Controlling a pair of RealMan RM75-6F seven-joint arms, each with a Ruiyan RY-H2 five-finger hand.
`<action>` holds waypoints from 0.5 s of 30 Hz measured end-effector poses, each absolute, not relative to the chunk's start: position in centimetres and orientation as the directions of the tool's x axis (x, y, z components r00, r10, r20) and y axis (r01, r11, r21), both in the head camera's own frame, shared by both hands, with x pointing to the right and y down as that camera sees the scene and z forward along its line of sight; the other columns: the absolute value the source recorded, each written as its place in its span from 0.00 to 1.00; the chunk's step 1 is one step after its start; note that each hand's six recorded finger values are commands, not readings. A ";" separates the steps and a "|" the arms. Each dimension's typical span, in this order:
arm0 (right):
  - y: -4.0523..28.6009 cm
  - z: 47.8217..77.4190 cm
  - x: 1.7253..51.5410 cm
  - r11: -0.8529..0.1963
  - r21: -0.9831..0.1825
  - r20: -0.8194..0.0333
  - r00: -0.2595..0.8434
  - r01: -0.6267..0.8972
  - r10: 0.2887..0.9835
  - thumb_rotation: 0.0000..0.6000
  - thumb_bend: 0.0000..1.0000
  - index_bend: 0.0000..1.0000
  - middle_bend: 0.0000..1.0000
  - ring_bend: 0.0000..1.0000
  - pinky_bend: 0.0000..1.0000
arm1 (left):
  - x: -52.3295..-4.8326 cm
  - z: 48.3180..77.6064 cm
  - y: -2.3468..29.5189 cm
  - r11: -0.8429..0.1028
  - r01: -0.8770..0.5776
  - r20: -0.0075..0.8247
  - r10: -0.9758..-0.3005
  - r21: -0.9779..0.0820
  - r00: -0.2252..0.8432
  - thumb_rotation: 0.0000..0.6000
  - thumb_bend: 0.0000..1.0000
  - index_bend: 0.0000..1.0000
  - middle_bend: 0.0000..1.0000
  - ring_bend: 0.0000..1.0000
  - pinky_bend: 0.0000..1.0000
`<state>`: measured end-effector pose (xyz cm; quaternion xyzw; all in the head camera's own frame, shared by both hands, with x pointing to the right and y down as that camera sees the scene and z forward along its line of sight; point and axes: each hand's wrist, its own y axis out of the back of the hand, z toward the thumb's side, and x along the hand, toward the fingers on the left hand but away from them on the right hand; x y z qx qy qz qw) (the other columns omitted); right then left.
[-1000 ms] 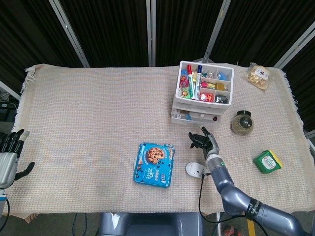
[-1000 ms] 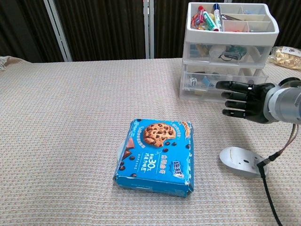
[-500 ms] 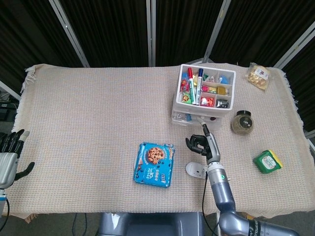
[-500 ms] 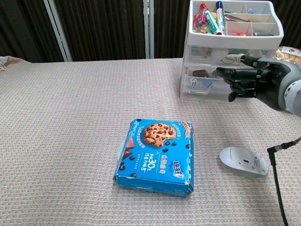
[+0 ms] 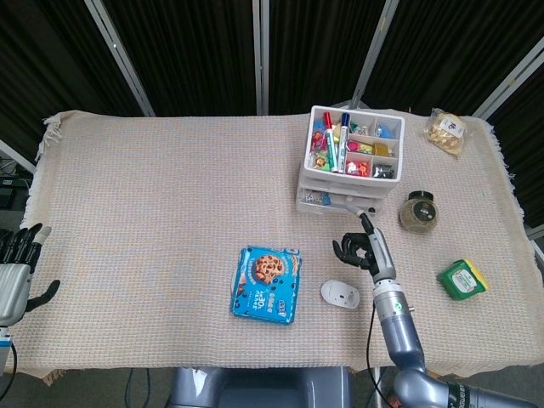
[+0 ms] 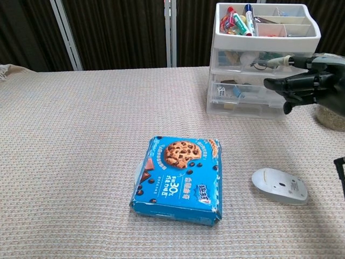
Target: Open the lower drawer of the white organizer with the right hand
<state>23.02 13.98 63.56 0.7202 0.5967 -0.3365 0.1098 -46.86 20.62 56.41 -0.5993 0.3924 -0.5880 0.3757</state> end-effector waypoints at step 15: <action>13.3 63.0 28.7 -0.502 -0.662 -0.590 0.028 0.557 0.807 1.00 0.32 0.23 0.78 0.84 0.65 | -46.7 56.4 20.6 -0.408 -0.021 0.408 -0.913 -0.913 -0.001 1.00 0.31 0.02 0.00 0.00 0.00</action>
